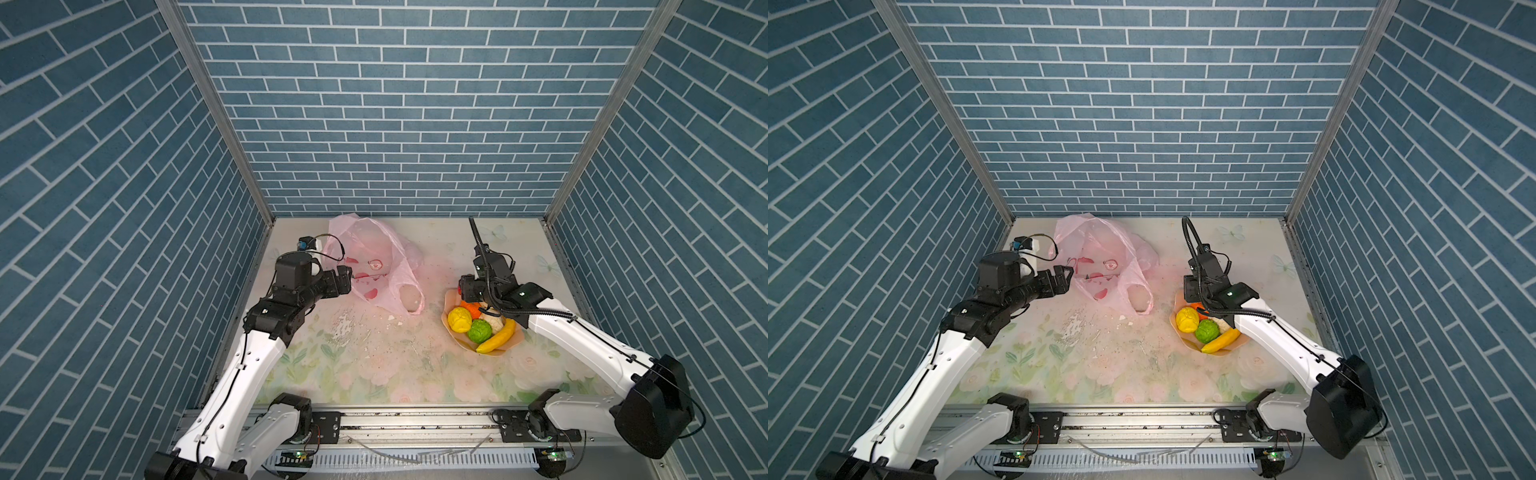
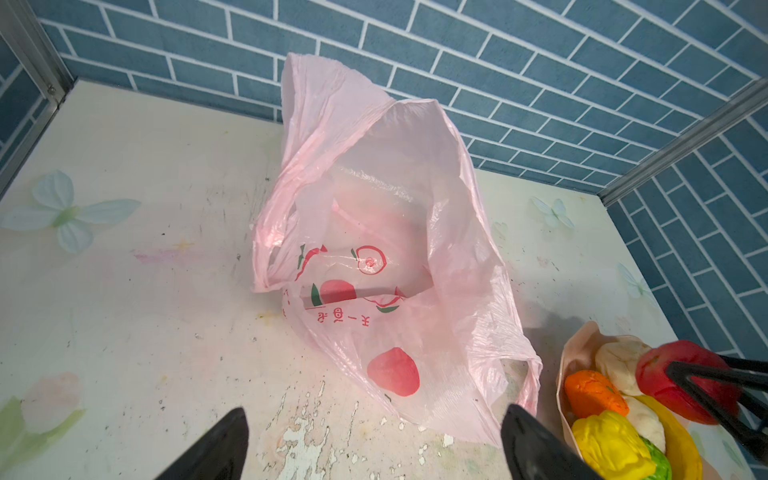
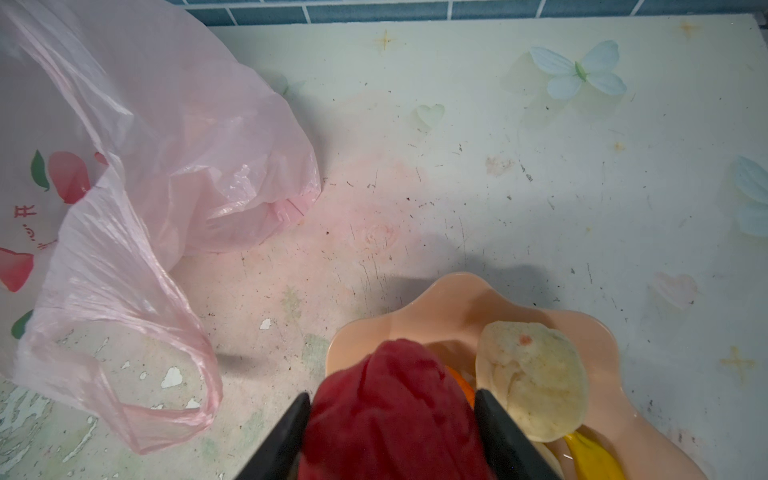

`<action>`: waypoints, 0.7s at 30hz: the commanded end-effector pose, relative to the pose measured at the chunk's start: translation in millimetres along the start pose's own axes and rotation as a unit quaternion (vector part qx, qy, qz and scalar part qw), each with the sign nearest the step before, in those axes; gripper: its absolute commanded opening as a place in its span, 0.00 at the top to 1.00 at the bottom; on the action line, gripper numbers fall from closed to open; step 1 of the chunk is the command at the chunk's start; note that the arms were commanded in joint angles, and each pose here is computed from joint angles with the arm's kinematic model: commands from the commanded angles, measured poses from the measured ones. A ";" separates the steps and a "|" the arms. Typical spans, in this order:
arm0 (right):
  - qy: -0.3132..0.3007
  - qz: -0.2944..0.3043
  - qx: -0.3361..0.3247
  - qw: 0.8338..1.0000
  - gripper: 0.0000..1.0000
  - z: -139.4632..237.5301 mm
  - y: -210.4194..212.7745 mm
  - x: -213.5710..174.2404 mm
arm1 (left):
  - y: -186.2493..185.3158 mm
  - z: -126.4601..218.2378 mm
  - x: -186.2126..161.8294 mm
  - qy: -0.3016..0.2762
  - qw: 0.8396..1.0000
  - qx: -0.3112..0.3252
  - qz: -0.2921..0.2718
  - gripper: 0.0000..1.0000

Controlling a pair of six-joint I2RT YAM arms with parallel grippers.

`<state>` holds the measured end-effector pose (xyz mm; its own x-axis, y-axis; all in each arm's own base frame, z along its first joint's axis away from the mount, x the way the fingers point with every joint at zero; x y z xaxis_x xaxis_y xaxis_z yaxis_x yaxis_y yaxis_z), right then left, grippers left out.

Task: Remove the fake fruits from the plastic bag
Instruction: 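Lower the red apple into the peach bowl with the right gripper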

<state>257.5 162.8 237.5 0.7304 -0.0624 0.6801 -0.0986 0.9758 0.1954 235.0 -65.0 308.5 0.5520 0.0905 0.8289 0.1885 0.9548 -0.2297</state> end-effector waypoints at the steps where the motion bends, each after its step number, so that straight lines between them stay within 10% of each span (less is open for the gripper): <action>1: 0.020 -0.014 -0.013 1.000 0.91 -6.2 -2.1 -2.0 | -1.2 7.4 -2.0 -0.010 1.000 0.004 -0.024 0.02; 21: 0.041 -0.028 -0.040 0.998 0.91 -36.5 -11.8 -3.9 | -3.5 1.3 -5.3 0.002 1.000 -0.009 -0.024 0.01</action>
<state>273.4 158.3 201.7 0.7993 -0.0706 0.5968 -0.0224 0.9889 0.1470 231.5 -67.3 309.3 0.5410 0.0620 0.8387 0.2163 0.9535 -0.2101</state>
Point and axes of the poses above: each gripper's point midway between its finger pads, its own z axis back along the fingers, its own y axis along the line the jaws close on, x = y × z, the point moved 9 cm from there along z, back along the fingers, and after that the axes turned 7 degrees about -z, right-handed, at the moved point
